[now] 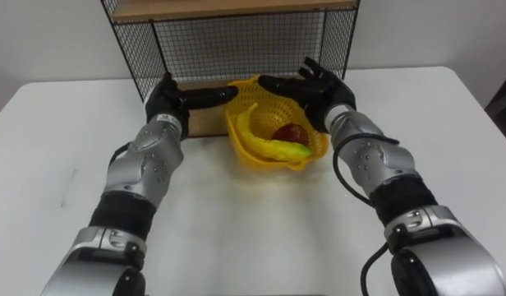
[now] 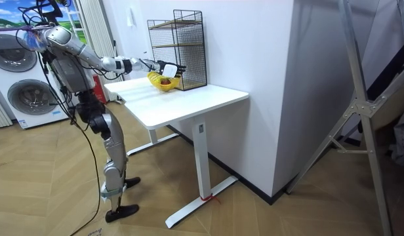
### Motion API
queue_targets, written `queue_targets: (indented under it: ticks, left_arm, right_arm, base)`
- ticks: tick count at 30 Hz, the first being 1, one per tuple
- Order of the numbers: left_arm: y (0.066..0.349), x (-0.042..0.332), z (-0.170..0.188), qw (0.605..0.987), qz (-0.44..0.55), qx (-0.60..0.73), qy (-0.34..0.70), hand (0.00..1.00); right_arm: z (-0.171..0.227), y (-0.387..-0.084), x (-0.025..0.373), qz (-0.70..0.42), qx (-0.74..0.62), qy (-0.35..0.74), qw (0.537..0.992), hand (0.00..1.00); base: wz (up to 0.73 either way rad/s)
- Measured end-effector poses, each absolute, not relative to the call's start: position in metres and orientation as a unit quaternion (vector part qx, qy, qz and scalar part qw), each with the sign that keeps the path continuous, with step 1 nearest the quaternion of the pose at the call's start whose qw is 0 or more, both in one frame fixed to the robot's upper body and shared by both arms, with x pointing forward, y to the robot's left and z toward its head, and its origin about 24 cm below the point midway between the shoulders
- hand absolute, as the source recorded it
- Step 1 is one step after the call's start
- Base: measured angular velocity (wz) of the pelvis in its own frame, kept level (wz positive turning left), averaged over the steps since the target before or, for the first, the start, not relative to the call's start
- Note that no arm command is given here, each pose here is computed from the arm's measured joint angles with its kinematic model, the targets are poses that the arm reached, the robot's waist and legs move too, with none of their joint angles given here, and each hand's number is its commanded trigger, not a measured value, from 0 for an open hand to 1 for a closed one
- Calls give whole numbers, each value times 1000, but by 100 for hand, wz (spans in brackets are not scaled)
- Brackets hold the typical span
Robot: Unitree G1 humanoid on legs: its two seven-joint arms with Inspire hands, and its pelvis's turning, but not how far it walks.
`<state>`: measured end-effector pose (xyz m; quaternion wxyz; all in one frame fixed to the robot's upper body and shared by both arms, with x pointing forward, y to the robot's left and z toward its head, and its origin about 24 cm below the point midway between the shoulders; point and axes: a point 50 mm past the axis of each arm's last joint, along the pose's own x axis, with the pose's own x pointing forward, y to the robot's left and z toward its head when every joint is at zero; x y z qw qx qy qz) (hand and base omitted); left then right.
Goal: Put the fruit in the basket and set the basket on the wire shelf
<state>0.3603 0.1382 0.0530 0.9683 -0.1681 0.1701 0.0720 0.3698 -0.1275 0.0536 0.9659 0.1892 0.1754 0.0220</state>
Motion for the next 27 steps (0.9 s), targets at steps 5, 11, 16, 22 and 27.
queue_targets:
  ticks: [5, 11, 16, 22, 27]
  left_arm:
    - [148, 363, 66, 974, 73, -160, 142, 0]
    - [155, 365, 79, 981, 70, -143, 112, 0]
    - [154, 366, 93, 984, 64, -142, 84, 0]
    - [153, 366, 98, 985, 57, -144, 72, 0]
    - [153, 366, 98, 985, 56, -143, 72, 0]
  right_arm:
    - [57, -127, 370, 29, 186, 169, 968, 0]
    - [66, -128, 372, 34, 184, 150, 971, 0]
    - [86, -131, 374, 48, 186, 105, 976, 0]
    - [98, -131, 375, 66, 183, 81, 978, 0]
    - [98, -131, 375, 69, 183, 80, 977, 0]
  base:
    - [0]
    - [-1]
    - [-3]
    - [-3]
    - [0]
